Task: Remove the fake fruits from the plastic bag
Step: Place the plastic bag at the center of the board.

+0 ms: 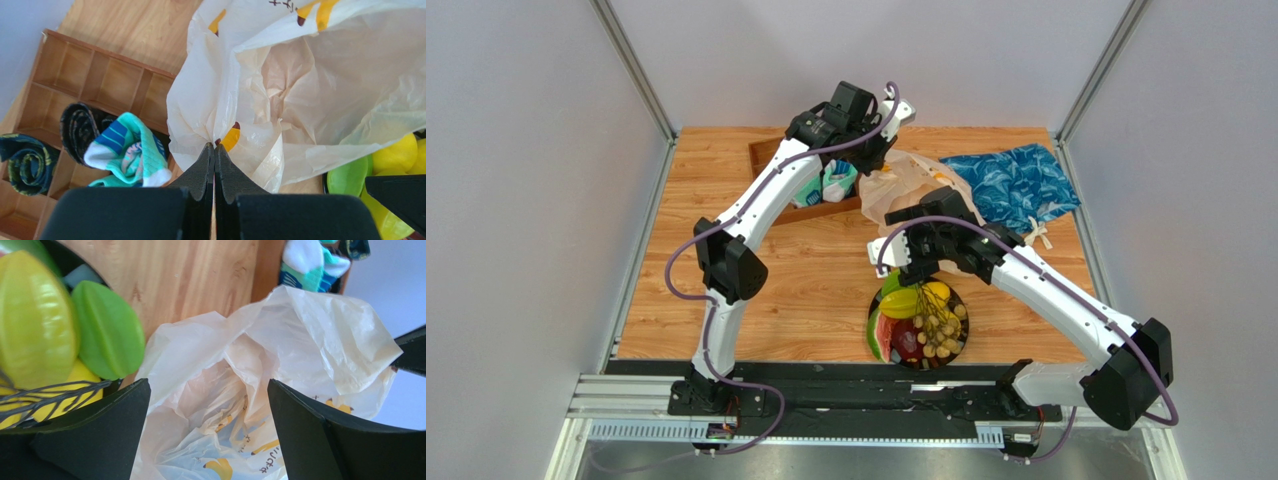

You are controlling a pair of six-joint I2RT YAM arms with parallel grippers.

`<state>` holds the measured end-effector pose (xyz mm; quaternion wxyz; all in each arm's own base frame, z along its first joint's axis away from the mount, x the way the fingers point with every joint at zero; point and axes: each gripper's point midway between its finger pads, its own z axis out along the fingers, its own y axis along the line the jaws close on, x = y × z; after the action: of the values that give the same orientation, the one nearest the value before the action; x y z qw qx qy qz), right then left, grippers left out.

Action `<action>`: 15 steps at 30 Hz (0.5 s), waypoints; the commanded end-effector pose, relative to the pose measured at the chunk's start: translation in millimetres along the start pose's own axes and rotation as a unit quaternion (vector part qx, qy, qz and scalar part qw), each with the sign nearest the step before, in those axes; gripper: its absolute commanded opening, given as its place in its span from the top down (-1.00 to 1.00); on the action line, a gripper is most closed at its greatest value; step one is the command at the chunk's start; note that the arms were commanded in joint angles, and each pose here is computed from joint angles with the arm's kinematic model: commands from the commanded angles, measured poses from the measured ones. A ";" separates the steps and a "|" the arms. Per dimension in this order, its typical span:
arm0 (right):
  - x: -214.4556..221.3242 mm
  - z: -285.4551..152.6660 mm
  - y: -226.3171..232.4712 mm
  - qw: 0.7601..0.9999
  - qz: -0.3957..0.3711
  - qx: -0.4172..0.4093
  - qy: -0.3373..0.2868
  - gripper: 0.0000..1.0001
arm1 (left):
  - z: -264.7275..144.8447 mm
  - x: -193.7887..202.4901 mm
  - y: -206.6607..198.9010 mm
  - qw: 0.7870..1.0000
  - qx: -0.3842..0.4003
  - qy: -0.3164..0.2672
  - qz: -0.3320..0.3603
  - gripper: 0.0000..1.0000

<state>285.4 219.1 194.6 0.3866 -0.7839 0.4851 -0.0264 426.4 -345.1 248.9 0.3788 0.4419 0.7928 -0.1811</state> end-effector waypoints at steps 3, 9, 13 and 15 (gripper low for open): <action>0.9 -33.7 -83.0 0.974 0.153 0.165 0.029 -0.99 | -12.7 -44.8 26.2 0.997 -0.039 -0.074 0.004 0.99; 37.8 -62.8 -114.3 0.908 0.323 0.257 0.068 -1.00 | -32.9 -72.5 42.7 0.990 -0.067 -0.121 0.006 -0.66; 56.3 -71.4 -114.4 0.885 0.362 0.283 0.081 -1.00 | -68.6 -98.0 54.1 0.981 -0.106 -0.160 0.021 -0.83; 65.5 -81.1 -109.9 0.876 0.381 0.283 0.085 -1.00 | -84.4 -101.7 58.9 0.978 -0.121 -0.167 0.023 -0.88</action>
<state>364.0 166.8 281.7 0.5059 -0.4755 0.7144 -0.0874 471.8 -335.9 315.2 0.4866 0.3964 0.7608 -0.1649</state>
